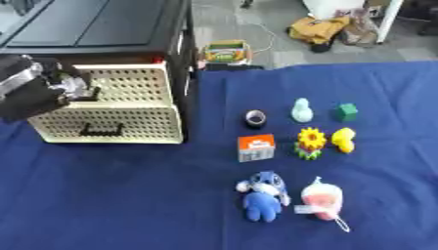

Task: Pick up objects from table and place into drawer.

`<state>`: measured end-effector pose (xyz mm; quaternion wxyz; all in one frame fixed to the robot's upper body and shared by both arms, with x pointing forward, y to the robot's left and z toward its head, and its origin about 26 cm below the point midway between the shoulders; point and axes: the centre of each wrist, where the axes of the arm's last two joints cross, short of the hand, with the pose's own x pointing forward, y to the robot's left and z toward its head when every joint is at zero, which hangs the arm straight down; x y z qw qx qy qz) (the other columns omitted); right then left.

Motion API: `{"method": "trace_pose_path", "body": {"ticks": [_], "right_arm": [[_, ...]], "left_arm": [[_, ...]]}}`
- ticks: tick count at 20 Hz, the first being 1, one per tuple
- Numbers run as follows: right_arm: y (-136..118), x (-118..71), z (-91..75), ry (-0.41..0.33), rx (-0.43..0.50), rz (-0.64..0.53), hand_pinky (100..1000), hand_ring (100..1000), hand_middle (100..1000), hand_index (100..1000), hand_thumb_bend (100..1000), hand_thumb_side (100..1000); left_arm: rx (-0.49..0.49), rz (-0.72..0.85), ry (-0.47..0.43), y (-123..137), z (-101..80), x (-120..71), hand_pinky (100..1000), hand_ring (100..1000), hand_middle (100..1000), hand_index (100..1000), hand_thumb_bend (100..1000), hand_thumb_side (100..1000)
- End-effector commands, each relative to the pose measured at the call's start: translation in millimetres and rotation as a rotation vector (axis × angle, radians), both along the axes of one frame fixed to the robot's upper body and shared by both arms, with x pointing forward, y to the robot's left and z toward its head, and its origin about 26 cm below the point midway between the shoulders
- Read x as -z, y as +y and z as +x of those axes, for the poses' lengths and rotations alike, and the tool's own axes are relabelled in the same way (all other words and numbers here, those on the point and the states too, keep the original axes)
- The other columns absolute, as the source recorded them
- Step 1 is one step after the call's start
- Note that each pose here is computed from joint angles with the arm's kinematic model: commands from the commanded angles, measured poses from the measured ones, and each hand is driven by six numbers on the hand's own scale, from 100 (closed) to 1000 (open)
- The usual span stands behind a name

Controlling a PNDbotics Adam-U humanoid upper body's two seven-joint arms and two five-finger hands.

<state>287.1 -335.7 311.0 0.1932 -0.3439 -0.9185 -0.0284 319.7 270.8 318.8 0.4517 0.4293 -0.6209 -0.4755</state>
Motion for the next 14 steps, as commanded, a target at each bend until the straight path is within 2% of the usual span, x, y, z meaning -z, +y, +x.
{"method": "trace_pose_path", "body": {"ticks": [1,7,9,12,14], "right_arm": [[-0.3,-10.6,-4.2,-0.028,0.000,-0.017,683,726,667,792,100,765],[0.1,-9.6,-3.9,-0.020,-0.005,-0.013,682,726,668,792,100,762],[0.6,-9.7,-3.7,-0.019,-0.010,-0.012,683,726,668,791,100,762],[2.5,-11.4,-3.2,-0.022,-0.022,-0.013,682,727,670,792,100,761],[4.5,-13.3,-2.8,-0.028,-0.033,-0.014,682,728,671,793,100,761]], "left_arm": [[0.001,0.047,-0.124,1.9,-20.6,-26.4,246,447,450,819,139,1000],[0.118,-0.089,-0.327,2.3,-30.9,-48.5,185,371,368,705,136,1000],[0.163,-0.185,-0.425,3.4,-32.2,-53.1,177,363,367,709,129,1000],[0.231,-0.367,-0.602,4.2,-32.6,-55.8,239,419,425,751,106,1000],[0.280,-0.511,-0.721,3.2,-31.3,-53.2,321,474,468,776,118,992]]}}
